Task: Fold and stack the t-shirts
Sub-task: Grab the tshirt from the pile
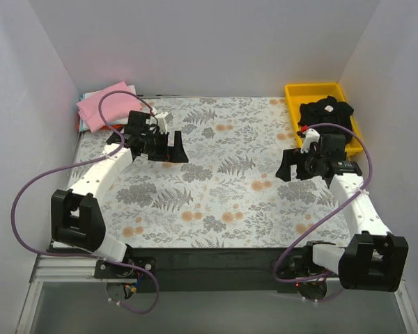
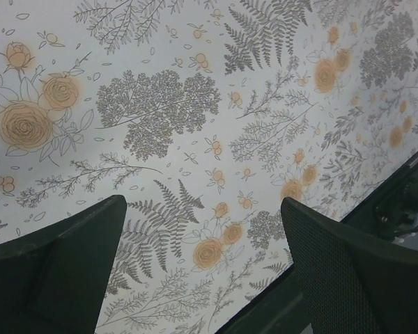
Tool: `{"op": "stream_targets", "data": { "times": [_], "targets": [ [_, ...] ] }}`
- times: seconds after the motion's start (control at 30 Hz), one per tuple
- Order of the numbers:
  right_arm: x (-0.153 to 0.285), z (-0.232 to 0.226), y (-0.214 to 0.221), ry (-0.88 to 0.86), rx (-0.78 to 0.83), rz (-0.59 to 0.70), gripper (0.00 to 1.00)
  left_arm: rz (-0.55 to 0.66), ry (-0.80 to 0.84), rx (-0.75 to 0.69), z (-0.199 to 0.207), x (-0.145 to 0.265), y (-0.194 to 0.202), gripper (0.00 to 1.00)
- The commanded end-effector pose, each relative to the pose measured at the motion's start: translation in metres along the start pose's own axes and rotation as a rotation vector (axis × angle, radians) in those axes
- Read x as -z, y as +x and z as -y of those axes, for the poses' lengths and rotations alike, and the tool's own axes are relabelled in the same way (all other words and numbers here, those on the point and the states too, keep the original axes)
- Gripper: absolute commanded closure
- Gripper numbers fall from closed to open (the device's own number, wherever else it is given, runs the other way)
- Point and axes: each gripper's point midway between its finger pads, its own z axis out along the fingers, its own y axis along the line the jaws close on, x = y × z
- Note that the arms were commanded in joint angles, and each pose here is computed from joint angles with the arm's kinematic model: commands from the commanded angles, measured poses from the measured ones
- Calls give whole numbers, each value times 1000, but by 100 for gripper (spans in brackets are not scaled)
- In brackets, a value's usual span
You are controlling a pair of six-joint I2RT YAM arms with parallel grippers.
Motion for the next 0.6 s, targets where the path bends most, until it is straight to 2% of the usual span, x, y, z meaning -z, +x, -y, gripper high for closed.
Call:
{"op": "stream_targets", "data": {
  "times": [0.0,0.13,0.17,0.2,0.27,0.3,0.37,0.4,0.43,0.5,0.57],
  "targets": [
    [6,7,-28,56,86,30,2,51,71,-33,26,23,-18,7],
    [2,36,-68,164,123,8,2,100,38,-96,31,41,-49,6],
    [11,43,-99,211,156,57,2,104,9,-122,26,44,-53,7],
    [12,50,-109,232,164,61,2,114,-2,-133,24,47,-57,7],
    [9,77,-129,295,162,54,2,156,-14,-149,21,57,-72,7],
    [18,85,-159,324,177,109,2,168,-1,-149,22,60,-76,7],
    [9,124,-167,371,130,89,2,200,10,-139,20,67,-87,6],
    [22,140,-191,402,124,140,2,195,29,-123,20,65,-88,7],
    [5,158,-187,402,96,106,2,193,38,-117,20,64,-89,7],
    [9,181,-208,431,86,139,2,171,51,-99,18,57,-87,6],
    [-10,203,-206,437,81,107,2,152,49,-91,15,52,-84,7]
  ]
}}
